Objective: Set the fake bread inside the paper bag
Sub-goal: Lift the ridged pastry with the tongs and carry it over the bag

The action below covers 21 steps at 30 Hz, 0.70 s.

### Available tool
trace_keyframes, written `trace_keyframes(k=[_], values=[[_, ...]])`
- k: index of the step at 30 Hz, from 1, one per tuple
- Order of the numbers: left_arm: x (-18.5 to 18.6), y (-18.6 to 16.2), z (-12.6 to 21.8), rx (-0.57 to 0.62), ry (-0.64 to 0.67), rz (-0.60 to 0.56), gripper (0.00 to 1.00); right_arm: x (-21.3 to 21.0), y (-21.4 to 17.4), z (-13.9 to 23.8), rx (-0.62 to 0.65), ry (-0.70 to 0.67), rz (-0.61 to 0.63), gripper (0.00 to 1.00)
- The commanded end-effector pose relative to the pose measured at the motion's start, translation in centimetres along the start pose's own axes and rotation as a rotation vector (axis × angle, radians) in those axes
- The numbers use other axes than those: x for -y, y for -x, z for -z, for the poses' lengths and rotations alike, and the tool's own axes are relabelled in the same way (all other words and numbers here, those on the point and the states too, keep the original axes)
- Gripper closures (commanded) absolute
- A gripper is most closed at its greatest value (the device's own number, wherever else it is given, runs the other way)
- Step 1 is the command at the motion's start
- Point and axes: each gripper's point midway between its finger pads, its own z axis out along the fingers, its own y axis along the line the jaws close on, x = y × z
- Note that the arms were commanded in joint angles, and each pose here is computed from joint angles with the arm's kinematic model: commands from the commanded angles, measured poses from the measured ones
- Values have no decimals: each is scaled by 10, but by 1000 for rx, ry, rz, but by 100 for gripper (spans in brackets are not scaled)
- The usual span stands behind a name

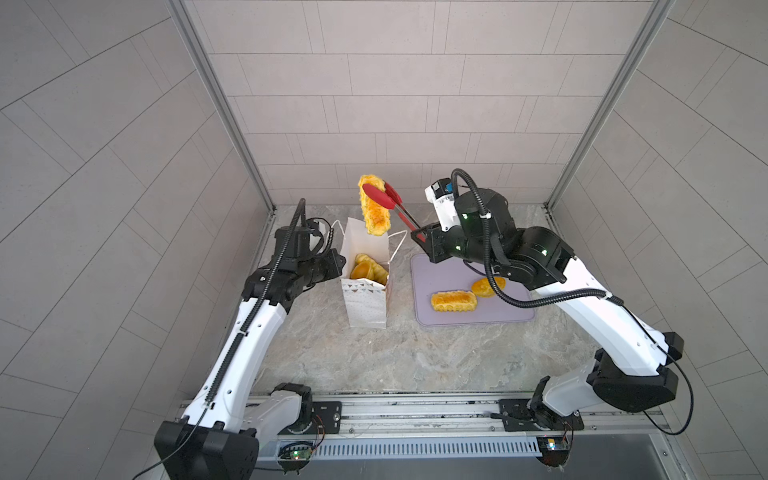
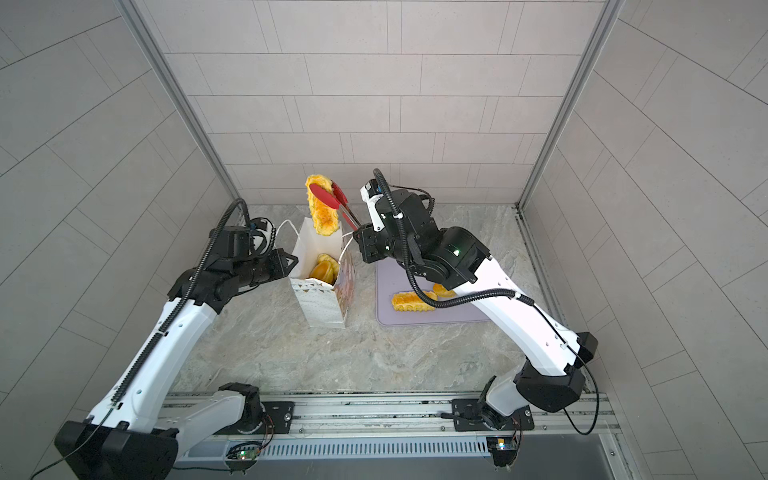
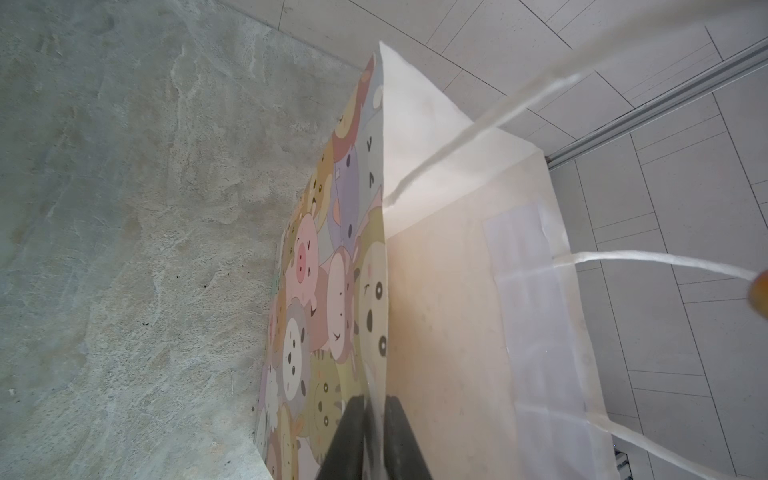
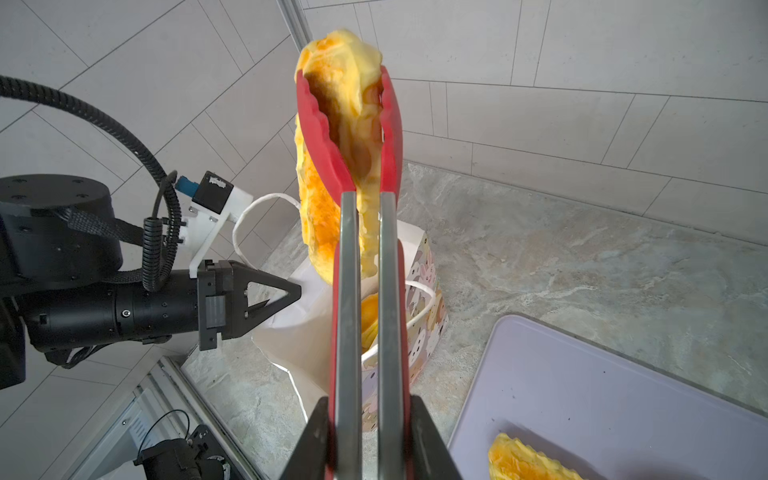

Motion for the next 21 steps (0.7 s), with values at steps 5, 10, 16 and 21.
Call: trace_keyframes(k=[5,10,16,21], values=[[-2,-2,5,1,10,6,86,-8,0,-2,12,-15,40,77],[-2,-3,5,-1,9,6,86,-7,-18,-13,-34,-31,56,77],[-4,-4,5,-2,15,8,86,-3,-38,-21,-84,-50,66,77],[-4,-4,5,-2,15,7,86,-4,-50,-24,-116,-53,79,75]])
